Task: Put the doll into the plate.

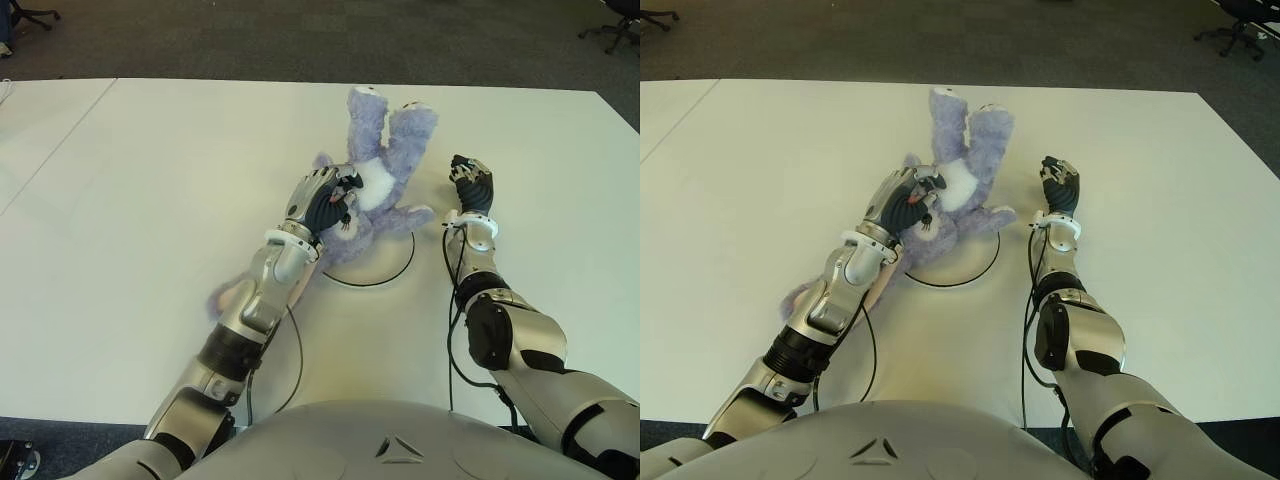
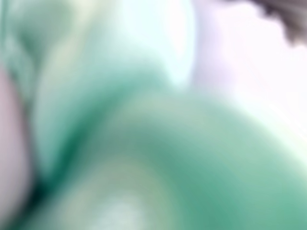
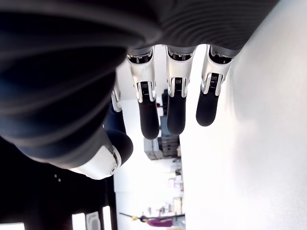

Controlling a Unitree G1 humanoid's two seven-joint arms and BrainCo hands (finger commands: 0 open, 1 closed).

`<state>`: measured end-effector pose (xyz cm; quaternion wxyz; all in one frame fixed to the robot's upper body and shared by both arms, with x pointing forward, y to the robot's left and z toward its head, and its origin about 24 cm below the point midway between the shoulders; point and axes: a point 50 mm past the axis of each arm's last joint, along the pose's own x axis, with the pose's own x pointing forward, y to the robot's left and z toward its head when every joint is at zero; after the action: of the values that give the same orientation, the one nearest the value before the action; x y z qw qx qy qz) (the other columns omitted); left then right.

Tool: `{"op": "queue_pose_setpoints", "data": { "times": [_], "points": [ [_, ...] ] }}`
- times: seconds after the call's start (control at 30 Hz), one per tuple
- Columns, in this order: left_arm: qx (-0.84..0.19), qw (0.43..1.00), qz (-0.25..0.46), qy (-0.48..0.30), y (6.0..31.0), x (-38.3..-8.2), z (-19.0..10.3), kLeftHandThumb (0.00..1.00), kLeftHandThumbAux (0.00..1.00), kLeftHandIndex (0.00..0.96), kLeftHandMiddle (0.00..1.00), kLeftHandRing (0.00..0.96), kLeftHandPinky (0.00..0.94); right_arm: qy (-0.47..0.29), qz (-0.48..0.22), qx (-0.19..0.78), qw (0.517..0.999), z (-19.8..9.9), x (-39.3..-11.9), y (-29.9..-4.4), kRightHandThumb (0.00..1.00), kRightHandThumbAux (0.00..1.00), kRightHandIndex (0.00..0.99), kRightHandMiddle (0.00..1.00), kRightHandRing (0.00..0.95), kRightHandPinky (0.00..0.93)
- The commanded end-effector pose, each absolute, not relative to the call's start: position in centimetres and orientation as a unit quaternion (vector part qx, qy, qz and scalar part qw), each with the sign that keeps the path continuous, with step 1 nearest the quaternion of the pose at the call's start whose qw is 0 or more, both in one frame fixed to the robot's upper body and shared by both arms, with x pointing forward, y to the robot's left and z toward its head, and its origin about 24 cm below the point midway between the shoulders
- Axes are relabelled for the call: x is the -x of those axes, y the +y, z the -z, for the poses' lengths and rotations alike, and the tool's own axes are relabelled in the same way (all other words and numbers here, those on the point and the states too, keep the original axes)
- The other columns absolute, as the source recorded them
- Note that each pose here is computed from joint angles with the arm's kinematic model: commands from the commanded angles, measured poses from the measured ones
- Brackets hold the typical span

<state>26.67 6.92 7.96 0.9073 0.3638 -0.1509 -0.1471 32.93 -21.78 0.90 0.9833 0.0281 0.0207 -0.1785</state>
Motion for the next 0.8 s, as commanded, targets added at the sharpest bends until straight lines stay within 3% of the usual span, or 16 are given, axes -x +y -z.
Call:
{"op": "queue_pose_setpoints", "data": {
  "times": [0.03, 0.2, 0.4, 0.63, 0.7, 0.73, 0.8],
  "points": [
    [-0.371, 0.910, 0.159, -0.091, 7.74, -26.25, -5.29, 0.748, 0.692, 0.441, 0.861, 0.839, 0.822, 0.258, 0.183, -0.066, 0.946, 9.58, -24.17, -18.99, 0.694, 0.731, 0.415, 0.250, 0.215, 0.221],
    [-0.368, 0.911, 0.160, -0.092, 7.78, -26.13, -5.23, 0.746, 0.692, 0.440, 0.890, 0.857, 0.849, 0.259, 0.181, -0.059, 0.947, 9.59, -24.18, -18.86, 0.692, 0.732, 0.414, 0.247, 0.213, 0.217],
    [-0.337, 0.923, 0.163, -0.089, 7.92, -26.06, -5.38, 0.747, 0.693, 0.441, 0.834, 0.824, 0.827, 0.261, 0.178, -0.053, 0.947, 9.61, -24.22, -18.62, 0.692, 0.733, 0.414, 0.243, 0.206, 0.205],
    [-0.316, 0.930, 0.167, -0.086, 8.22, -26.05, -5.43, 0.692, 0.695, 0.415, 0.691, 0.687, 0.645, 0.268, 0.175, -0.049, 0.946, 9.65, -24.28, -18.52, 0.692, 0.732, 0.416, 0.250, 0.206, 0.222],
    [-0.321, 0.927, 0.172, -0.087, 8.38, -25.98, -5.45, 0.426, 0.495, 0.280, 0.599, 0.583, 0.545, 0.268, 0.174, -0.053, 0.946, 9.66, -24.28, -18.49, 0.692, 0.732, 0.416, 0.254, 0.211, 0.229],
    [-0.324, 0.925, 0.176, -0.087, 8.50, -25.84, -5.44, 0.321, 0.439, 0.177, 0.375, 0.377, 0.351, 0.269, 0.174, -0.055, 0.946, 9.68, -24.27, -18.48, 0.692, 0.731, 0.418, 0.259, 0.214, 0.223],
    [-0.327, 0.923, 0.180, -0.087, 8.62, -25.68, -5.43, 0.270, 0.412, 0.094, 0.268, 0.290, 0.263, 0.269, 0.173, -0.058, 0.946, 9.69, -24.26, -18.49, 0.692, 0.731, 0.418, 0.260, 0.211, 0.207]
  ]
}}
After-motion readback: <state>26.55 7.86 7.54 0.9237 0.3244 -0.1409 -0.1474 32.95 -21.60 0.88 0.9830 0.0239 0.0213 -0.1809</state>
